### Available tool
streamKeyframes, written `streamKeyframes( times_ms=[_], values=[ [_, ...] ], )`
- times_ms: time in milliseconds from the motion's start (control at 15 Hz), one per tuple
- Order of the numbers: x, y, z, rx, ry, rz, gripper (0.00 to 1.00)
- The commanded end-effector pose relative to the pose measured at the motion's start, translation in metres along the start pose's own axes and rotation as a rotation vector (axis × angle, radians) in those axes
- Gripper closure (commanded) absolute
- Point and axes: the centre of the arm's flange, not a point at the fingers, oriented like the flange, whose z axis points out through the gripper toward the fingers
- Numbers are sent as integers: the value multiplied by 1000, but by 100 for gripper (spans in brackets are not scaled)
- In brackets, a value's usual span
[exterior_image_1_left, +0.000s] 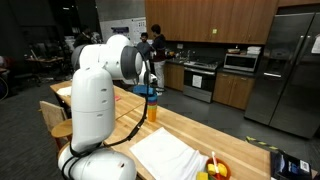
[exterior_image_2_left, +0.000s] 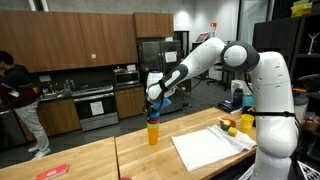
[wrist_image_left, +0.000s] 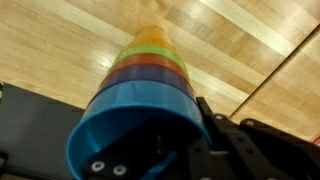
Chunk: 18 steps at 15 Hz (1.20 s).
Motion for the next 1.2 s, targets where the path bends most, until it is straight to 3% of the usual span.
streamKeyframes(
  times_ms=[0,400,467,600,667,867,1133],
  values=[
    [14,-1,30,-7,-55,-30,97],
    [25,-4,37,-6,-85,-58,97],
    [25,-4,37,-8,-89,-57,69],
    [24,-4,41,14,-125,-38,61],
    [21,-10,16,1,-72,-38,79],
    [24,-10,17,3,-83,-37,61],
    [25,-10,17,4,-84,-37,61]
  ],
)
